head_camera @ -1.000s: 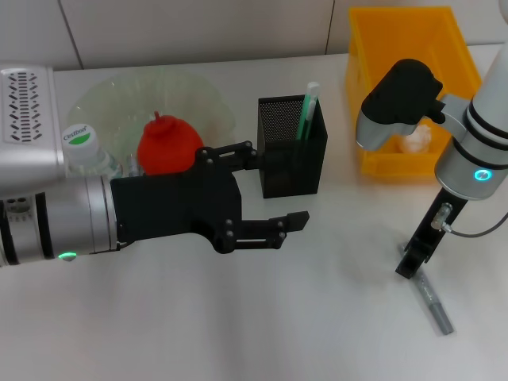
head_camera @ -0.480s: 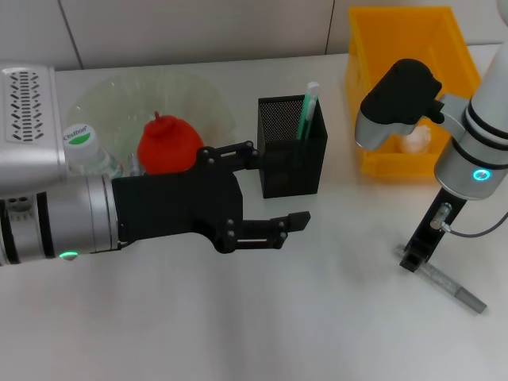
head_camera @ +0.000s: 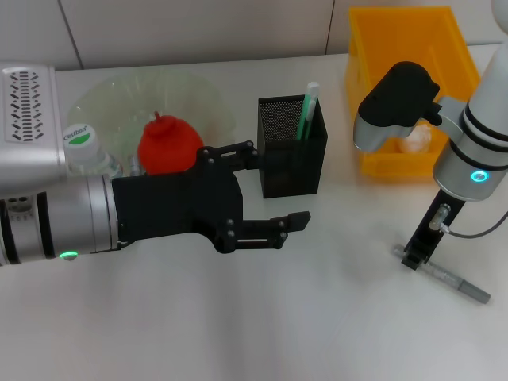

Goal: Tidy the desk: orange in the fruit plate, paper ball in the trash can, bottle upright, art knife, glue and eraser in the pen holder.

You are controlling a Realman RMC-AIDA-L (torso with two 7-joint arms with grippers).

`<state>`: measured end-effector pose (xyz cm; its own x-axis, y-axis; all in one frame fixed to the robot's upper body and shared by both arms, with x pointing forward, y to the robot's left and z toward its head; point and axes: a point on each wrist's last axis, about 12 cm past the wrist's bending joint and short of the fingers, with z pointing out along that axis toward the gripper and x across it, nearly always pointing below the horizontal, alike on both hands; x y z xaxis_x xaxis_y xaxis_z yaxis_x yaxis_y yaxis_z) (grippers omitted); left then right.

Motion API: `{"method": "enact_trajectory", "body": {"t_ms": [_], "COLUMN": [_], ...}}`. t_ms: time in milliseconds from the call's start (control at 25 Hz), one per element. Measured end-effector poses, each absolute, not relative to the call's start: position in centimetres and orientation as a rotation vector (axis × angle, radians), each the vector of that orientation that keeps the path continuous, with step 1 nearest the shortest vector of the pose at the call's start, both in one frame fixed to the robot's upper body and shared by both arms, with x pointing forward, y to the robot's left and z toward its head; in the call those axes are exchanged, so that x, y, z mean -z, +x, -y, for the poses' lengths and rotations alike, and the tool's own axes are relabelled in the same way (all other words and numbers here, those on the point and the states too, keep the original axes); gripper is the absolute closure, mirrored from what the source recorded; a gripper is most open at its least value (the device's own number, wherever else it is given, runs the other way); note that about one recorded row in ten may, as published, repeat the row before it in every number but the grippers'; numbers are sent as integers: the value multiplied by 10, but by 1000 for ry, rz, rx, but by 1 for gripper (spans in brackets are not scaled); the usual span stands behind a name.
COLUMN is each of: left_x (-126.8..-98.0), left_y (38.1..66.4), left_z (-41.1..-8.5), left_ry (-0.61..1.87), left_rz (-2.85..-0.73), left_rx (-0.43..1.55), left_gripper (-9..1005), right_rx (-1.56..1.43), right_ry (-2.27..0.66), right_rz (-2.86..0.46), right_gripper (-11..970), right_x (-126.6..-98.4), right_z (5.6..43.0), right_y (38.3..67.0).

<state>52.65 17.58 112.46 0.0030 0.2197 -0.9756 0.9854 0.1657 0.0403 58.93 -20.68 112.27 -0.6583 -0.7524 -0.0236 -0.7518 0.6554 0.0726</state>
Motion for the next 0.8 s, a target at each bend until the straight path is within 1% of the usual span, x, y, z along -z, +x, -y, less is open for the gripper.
{"method": "enact_trajectory", "body": {"t_ms": [160, 240, 360, 400, 480, 600, 760, 800], "left_x": [-1124, -1124, -1124, -1124, -1124, -1125, -1125, -1126], "left_y": [526, 527, 527, 527, 527, 528, 529, 529], "left_z": [-176, -175, -176, -175, -175, -174, -173, -173], "left_ry": [1247, 1248, 1248, 1248, 1248, 1250, 1252, 1253], "left_rz": [-1428, -1431, -1431, -1431, -1430, -1427, -1423, -1422], "left_rx": [954, 957, 957, 957, 958, 958, 958, 959], "left_gripper": [186, 186, 186, 186, 186, 186, 186, 186], "right_rx": [119, 112, 111, 106, 103, 93, 80, 82], "right_ry": [1303, 1318, 1320, 1329, 1331, 1356, 1374, 1394], "right_rz": [2859, 2898, 2914, 2950, 2968, 3056, 3117, 3162], "right_gripper": [804, 814, 815, 815, 816, 816, 817, 818], "right_x": [-1125, -1135, -1138, -1146, -1150, -1167, -1179, -1187], "right_z": [206, 206, 207, 208, 209, 211, 212, 211], "right_y": [590, 592, 592, 592, 592, 592, 593, 594]}}
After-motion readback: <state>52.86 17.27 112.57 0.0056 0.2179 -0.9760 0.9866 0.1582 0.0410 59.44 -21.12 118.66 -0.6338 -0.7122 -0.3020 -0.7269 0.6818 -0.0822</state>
